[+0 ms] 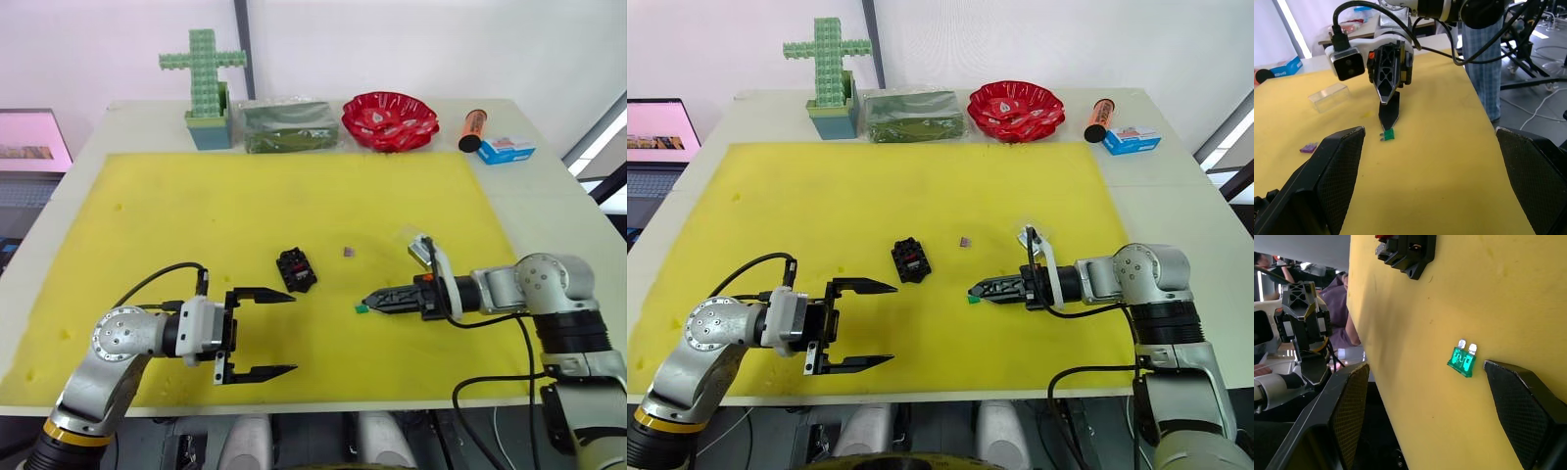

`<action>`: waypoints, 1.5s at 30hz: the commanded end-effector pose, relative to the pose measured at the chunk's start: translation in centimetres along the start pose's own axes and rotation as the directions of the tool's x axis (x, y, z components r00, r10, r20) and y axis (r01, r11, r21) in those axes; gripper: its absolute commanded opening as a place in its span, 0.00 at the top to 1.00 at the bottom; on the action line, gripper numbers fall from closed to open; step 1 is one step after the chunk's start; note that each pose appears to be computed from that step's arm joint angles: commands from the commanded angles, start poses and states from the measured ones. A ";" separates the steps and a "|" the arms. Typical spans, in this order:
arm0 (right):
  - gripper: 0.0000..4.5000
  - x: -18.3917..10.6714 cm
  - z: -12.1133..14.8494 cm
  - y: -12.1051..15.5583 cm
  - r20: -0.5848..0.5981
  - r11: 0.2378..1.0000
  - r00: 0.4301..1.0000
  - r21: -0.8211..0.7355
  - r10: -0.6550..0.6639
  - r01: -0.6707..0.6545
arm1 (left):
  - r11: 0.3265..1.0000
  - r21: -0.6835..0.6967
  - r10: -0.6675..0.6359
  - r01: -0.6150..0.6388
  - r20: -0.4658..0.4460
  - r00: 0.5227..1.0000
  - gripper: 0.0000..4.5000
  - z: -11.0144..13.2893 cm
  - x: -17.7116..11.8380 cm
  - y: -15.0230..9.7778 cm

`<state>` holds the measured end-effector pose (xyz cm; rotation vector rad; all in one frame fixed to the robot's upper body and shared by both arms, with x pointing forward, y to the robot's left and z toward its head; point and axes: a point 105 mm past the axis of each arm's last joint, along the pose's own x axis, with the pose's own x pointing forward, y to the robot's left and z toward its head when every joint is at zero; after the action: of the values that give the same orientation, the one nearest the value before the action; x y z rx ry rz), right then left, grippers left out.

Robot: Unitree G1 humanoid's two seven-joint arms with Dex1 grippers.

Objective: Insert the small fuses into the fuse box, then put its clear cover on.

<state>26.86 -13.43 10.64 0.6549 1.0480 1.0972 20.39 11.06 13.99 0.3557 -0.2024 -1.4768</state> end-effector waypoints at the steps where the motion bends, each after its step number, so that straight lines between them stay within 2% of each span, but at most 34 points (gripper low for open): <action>1: 0.13 0.5 -0.2 0.9 -0.023 0.999 0.999 -0.007 0.046 -0.046 | 0.999 0.036 -0.018 0.018 0.013 1.000 0.00 0.5 0.2 0.0; 5: 0.13 0.8 -0.6 0.6 -0.036 1.000 0.999 -0.008 0.028 -0.029 | 0.999 0.037 -0.017 0.016 0.014 1.000 0.00 0.5 0.3 -0.1; 8: 0.25 0.8 -0.6 -0.2 -0.028 1.000 1.000 -0.001 -0.006 0.006 | 0.999 0.038 -0.014 0.014 0.016 1.000 0.00 0.6 0.4 0.0; 9: 0.32 0.8 -0.6 -0.4 -0.027 1.000 0.999 0.001 -0.017 0.017 | 0.999 0.038 -0.014 0.013 0.016 1.000 0.00 0.6 0.4 0.1; 21: 0.32 1.6 -0.8 -1.3 -0.022 0.998 0.998 0.008 -0.059 0.059 | 0.999 0.044 -0.013 0.012 0.021 1.000 0.00 0.9 0.7 0.3; 25: 0.51 1.8 -1.1 -1.8 -0.019 0.997 0.997 0.014 -0.081 0.081 | 0.999 0.048 -0.015 0.014 0.020 1.000 0.00 1.0 0.8 0.3; 27: 0.69 1.8 -1.2 -2.2 -0.016 0.995 0.995 0.016 -0.100 0.101 | 0.999 0.048 -0.014 0.013 0.021 1.000 0.00 1.1 0.8 0.3; 31: 0.99 1.8 -1.4 -2.6 -0.006 0.992 0.992 0.030 -0.123 0.123 | 0.999 0.049 -0.014 0.013 0.024 1.000 0.00 1.2 0.9 0.3; 38: 0.99 1.1 -1.4 -2.3 0.042 0.991 0.991 0.037 -0.128 0.126 | 0.999 0.045 -0.016 0.015 0.026 1.000 0.00 1.2 1.0 0.4; 42: 0.99 -0.1 0.0 -0.9 0.193 0.995 0.976 -0.003 -0.097 0.100 | 0.999 0.037 0.008 -0.009 0.023 1.000 0.00 1.2 0.7 0.5; 45: 0.99 -0.6 0.8 0.7 0.386 0.996 0.920 -0.021 -0.068 0.082 | 0.999 0.024 0.027 -0.027 0.018 0.999 0.00 1.1 0.2 0.4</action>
<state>27.15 -13.24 9.93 0.7406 0.8303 0.9095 20.70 10.62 14.33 0.3471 -0.2048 -1.4561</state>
